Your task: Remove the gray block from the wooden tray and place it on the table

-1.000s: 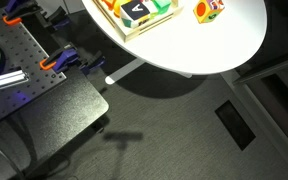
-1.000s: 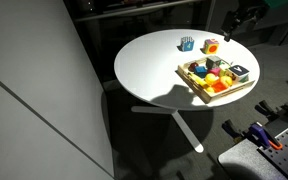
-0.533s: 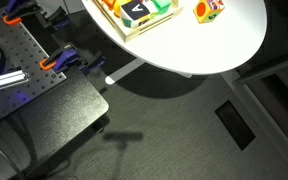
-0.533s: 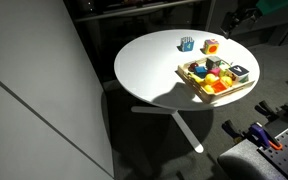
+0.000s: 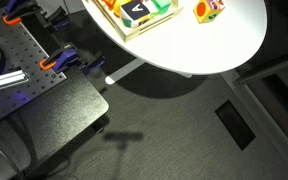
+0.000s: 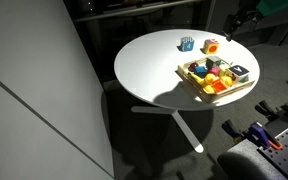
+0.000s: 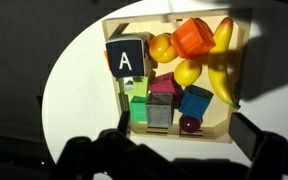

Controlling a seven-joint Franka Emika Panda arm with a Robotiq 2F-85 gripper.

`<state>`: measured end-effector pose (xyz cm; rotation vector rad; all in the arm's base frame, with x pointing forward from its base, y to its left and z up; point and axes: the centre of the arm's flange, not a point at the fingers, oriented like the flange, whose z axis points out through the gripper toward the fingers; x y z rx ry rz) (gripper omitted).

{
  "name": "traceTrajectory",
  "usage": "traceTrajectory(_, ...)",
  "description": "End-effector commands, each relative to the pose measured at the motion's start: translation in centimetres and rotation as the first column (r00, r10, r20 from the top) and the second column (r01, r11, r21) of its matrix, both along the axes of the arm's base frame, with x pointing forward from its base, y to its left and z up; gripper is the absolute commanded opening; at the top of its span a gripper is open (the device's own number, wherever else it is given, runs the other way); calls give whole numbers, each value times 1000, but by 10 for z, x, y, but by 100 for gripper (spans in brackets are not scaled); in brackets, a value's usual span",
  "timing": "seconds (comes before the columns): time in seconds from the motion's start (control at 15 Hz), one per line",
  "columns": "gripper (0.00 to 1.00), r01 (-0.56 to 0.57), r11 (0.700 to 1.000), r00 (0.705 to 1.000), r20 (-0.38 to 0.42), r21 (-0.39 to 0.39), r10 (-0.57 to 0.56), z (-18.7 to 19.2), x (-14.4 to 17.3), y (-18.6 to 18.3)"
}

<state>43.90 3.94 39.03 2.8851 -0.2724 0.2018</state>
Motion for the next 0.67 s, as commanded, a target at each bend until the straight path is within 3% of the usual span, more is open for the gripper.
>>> traceTrajectory(0.0, 100, 59, 998, 998, -33, -3, -59, -8, 19, -20)
traceTrajectory(0.33, 100, 89, 996, 996, -31, 26, -88, -30, 37, -43)
traceTrajectory(0.6, 100, 87, 995, 996, 28, 39, -88, -52, 58, -53)
